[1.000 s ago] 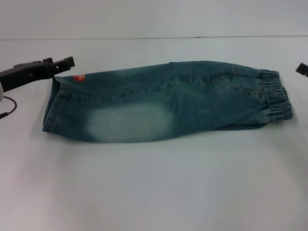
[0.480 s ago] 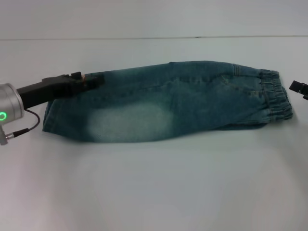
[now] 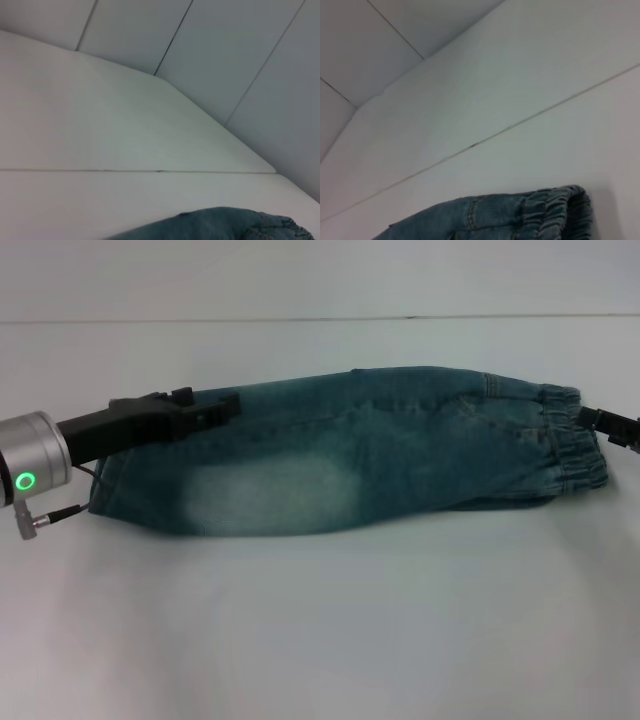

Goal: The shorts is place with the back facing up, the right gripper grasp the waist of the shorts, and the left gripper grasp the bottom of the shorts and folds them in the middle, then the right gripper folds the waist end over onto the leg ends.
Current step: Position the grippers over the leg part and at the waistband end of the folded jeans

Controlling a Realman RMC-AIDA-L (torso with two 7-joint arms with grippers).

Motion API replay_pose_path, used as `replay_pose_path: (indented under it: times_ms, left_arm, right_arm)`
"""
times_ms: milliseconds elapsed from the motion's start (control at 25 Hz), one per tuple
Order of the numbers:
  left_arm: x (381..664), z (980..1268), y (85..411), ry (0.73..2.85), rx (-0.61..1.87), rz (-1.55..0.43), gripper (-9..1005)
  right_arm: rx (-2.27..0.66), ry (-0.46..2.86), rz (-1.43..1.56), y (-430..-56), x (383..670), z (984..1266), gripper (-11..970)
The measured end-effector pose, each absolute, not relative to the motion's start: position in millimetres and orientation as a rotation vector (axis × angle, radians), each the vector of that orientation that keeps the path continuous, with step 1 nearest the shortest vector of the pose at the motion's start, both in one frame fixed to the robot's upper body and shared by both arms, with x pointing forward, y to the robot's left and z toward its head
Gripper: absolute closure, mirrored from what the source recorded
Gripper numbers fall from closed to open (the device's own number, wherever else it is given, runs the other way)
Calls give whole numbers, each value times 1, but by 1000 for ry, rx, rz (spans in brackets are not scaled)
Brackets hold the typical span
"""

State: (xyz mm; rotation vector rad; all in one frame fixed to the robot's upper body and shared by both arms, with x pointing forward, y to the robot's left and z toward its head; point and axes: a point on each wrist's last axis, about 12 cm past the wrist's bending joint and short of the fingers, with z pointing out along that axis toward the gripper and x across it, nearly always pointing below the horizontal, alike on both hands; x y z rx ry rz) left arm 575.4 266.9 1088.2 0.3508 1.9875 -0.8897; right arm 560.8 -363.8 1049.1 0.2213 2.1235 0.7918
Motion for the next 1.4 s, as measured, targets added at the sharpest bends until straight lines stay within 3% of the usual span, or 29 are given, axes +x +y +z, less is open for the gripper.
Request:
replay_pose_path:
  times_ms: [440,880,1080,1320,1400]
  left_arm:
    - [574,1087,258,1975,420,-899,111]
    - [570,1079,249,1907,437,-923,118]
    - [568,1076,245,1822,425,-920,132]
    - [559,1050,237,1699,308,-845,189]
    - [552,1039,227,1650,284,-804,207]
  right_arm:
    - [191,2178,790,-347,571,1044,135]
    - [43,2177,828,-339,567,1049,331]
    - [67,2137,873,-349,561,1055,541]
    - [75,2104,917,-356,554,1060,825]
    - [72,2095,935,-358,552,1063,855]
